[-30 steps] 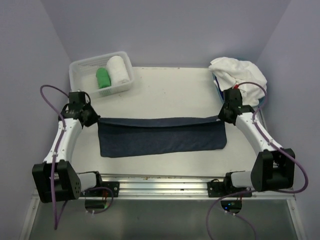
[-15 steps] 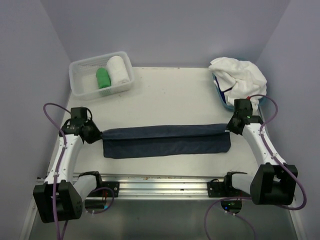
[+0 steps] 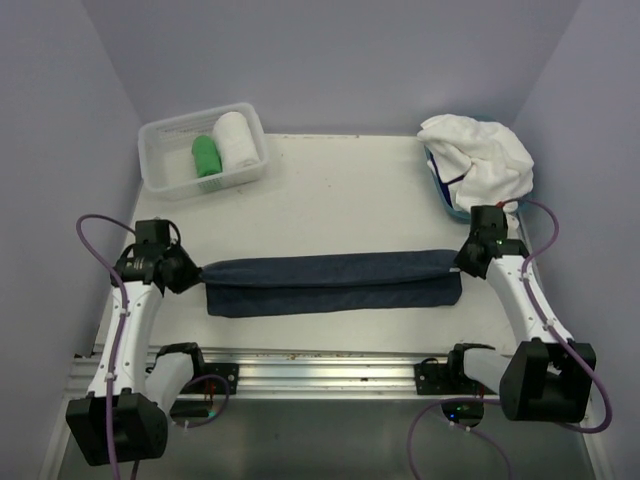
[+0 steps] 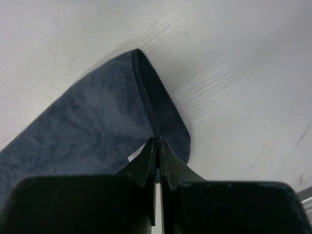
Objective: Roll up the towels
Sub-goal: Fold the towel
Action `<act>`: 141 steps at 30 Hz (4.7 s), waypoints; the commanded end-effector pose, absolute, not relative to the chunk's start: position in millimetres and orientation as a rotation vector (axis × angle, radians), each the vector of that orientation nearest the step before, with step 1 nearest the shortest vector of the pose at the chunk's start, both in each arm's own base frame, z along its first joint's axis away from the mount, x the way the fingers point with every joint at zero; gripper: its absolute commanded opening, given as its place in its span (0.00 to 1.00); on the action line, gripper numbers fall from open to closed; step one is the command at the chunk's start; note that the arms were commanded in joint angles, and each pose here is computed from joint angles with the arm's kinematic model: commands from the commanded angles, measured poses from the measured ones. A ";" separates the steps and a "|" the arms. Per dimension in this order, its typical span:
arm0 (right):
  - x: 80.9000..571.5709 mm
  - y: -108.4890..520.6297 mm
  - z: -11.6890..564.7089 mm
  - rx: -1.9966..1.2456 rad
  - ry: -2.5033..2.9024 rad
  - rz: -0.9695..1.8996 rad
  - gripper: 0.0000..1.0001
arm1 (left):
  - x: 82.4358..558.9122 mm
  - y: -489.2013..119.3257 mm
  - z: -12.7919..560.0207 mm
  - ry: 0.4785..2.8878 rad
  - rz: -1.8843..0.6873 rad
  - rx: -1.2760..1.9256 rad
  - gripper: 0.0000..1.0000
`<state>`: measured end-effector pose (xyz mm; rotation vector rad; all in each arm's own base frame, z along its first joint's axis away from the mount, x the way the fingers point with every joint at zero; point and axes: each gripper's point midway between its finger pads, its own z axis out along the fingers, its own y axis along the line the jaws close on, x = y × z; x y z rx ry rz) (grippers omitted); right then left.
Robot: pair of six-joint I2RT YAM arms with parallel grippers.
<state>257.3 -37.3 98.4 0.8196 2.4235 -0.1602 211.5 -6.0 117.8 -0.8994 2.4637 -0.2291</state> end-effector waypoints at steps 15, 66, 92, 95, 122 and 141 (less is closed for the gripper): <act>235.6 -45.4 95.7 0.926 2.387 -0.210 0.00 | 184.8 -2.2 111.1 2.481 -0.172 -1.012 0.00; 293.1 -14.3 31.2 0.787 2.645 -0.011 0.25 | 265.4 -70.2 37.9 2.668 -0.468 -0.844 0.36; 274.1 66.4 57.0 0.536 2.580 0.085 0.34 | 299.7 36.7 79.6 2.444 -0.142 -1.079 0.39; 257.6 62.0 60.6 0.548 2.586 0.082 0.34 | 292.5 35.5 93.0 2.422 -0.146 -1.058 0.40; 254.7 9.6 56.3 0.654 2.645 -0.019 0.51 | 270.4 27.7 75.9 2.519 -0.149 -0.996 0.44; 255.6 25.6 -8.9 0.664 2.770 0.062 0.32 | 265.6 16.4 55.5 2.565 -0.223 -1.016 0.43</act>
